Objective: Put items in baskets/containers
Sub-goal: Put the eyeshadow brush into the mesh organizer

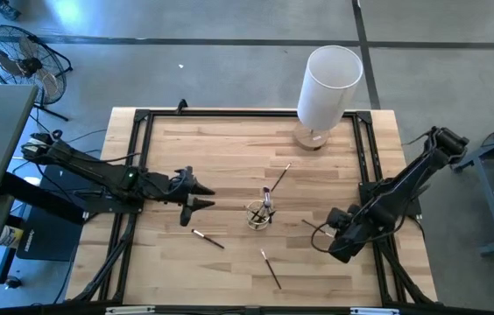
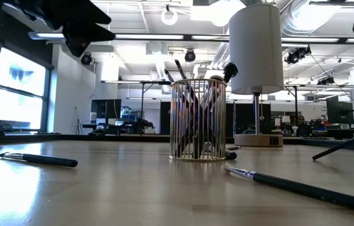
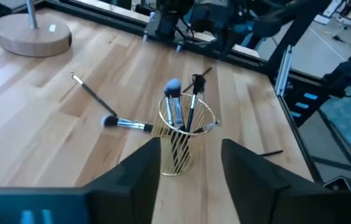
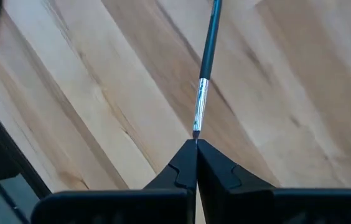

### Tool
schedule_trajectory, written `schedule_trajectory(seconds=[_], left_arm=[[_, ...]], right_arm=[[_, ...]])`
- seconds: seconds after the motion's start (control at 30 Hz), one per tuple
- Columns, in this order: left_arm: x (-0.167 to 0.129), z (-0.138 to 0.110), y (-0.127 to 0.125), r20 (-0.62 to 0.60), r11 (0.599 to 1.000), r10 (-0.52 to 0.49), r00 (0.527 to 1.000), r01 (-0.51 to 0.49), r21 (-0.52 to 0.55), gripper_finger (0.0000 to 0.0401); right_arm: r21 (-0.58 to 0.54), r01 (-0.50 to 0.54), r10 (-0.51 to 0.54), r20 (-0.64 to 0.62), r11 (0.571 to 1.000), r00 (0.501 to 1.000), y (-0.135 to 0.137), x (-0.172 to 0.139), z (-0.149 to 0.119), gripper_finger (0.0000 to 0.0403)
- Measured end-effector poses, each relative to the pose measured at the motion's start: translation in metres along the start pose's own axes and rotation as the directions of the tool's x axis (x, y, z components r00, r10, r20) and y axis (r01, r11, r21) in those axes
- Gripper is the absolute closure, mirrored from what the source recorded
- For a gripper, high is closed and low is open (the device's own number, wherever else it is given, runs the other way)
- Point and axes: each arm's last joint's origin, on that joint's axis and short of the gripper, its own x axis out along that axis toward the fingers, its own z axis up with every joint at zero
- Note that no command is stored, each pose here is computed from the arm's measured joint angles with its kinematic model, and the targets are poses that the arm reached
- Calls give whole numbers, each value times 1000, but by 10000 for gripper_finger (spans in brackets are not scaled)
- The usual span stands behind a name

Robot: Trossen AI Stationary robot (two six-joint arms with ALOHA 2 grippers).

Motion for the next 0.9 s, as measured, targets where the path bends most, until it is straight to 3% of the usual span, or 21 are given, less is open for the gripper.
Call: schedule_trajectory(seconds=[0.2, 0.43, 0.57, 0.73, 0.9], left_arm=[[18, -3, -5, -29, 998, -3, 1000, 5, 64, 205], [41, 31, -25, -11, 972, 36, 999, -32, 232, 203], [54, 50, -35, -20, 946, 111, 994, -99, 307, 203], [72, 75, -42, 21, 937, 146, 989, -145, 317, 203], [90, 86, -41, -2, 945, 129, 992, -123, 302, 203]], right_arm=[[-56, 48, -46, 41, 997, 998, 9, -30, 13, 403], [-89, 94, -85, 109, 992, 990, 13, -62, 32, 403], [-109, 85, -68, 148, 990, 987, 16, -73, 41, 403], [-121, 83, -61, 175, 989, 983, 16, -79, 49, 403], [-89, 128, -112, 171, 988, 979, 12, -79, 49, 403]])
